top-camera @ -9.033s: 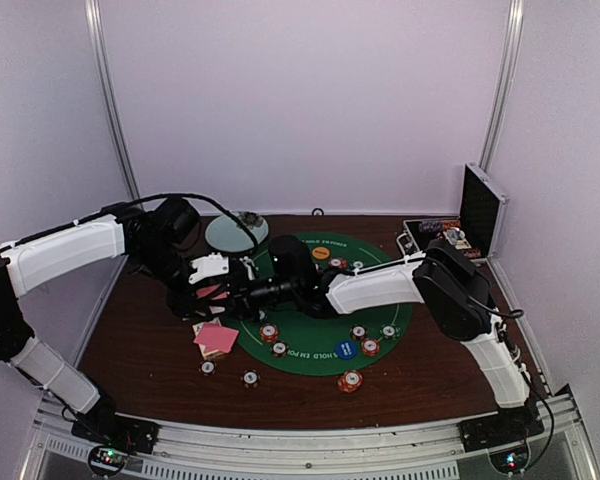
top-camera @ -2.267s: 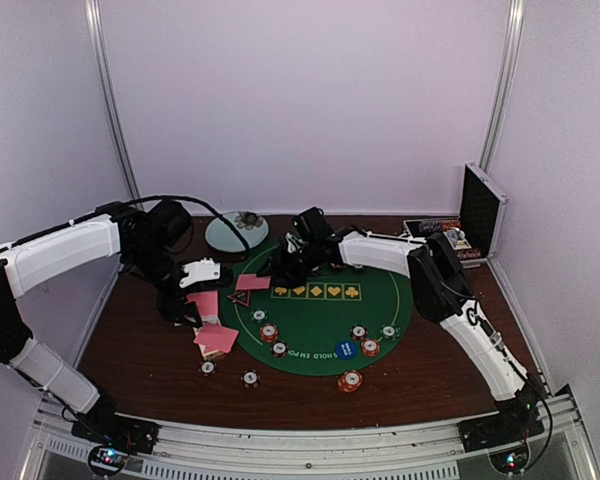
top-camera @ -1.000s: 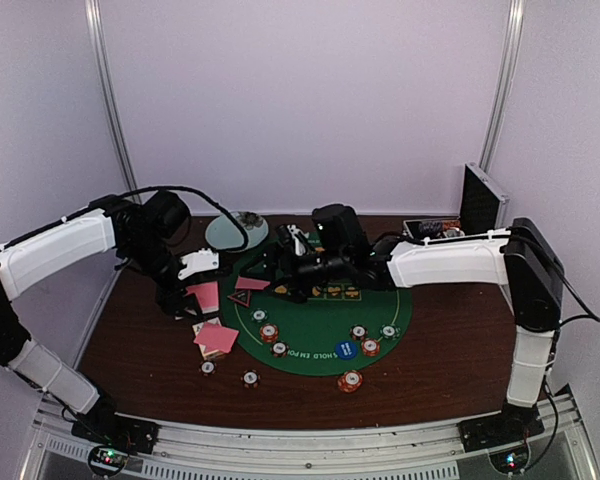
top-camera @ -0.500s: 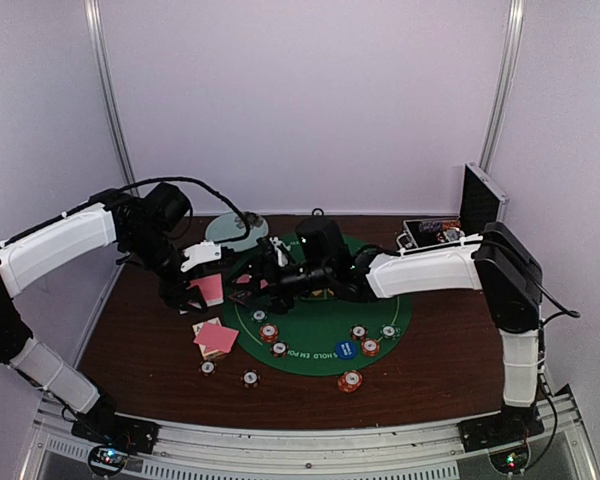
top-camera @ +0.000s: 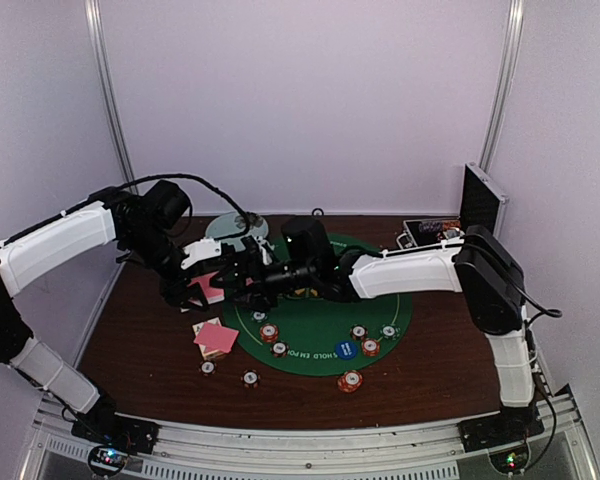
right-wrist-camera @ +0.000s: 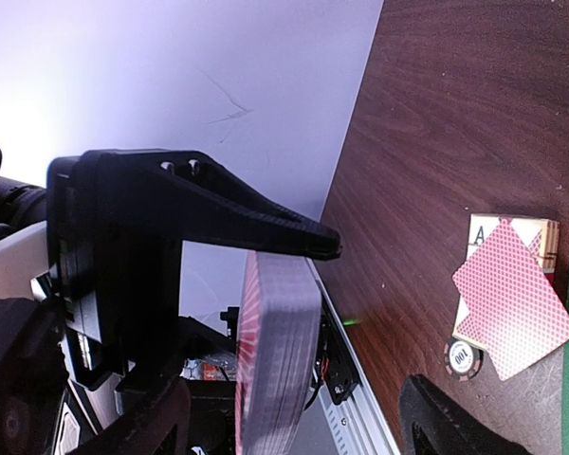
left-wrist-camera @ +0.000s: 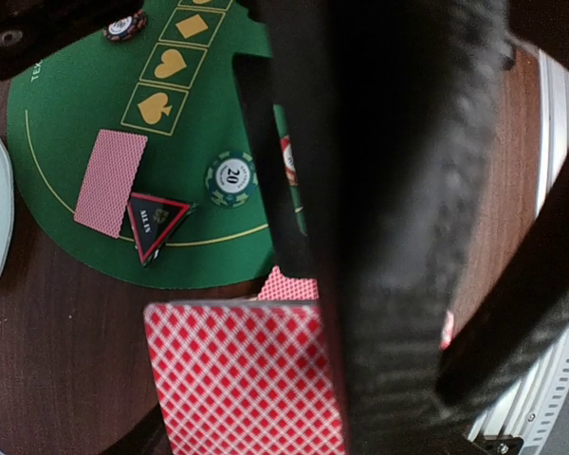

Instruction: Distribute texas hold em gaming equipment

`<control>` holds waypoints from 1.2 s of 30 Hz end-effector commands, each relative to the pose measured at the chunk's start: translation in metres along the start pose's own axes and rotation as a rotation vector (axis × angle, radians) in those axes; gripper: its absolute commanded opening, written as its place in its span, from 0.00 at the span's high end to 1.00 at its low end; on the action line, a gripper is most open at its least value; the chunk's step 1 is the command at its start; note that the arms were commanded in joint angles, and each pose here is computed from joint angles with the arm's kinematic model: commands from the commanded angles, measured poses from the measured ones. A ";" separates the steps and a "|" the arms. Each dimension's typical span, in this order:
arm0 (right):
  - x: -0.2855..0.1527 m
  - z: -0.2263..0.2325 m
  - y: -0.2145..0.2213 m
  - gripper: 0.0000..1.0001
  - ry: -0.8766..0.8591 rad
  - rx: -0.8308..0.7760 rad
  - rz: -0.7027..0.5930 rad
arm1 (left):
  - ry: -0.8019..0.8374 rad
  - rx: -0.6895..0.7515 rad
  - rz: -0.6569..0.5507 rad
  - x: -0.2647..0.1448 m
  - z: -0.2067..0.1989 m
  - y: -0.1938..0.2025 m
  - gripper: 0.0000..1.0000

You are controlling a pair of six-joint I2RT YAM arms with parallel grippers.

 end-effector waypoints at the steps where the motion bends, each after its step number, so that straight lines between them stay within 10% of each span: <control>1: 0.010 0.014 -0.004 0.21 -0.062 -0.024 0.003 | 0.014 -0.004 -0.033 -0.006 0.000 -0.009 0.89; 36: 0.008 -0.025 -0.010 0.51 -0.006 0.091 -0.010 | 0.021 0.011 -0.025 -0.007 -0.003 -0.004 0.90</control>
Point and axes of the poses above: each gripper's point midway between its finger pads, its own x axis out along the fingers, its own z axis along the line the jaws close on, y = z × x, the point moved 7 cm from there along -x, back along the fingers, and after that the axes turned 12 degrees about -x, right-handed, at the moved point
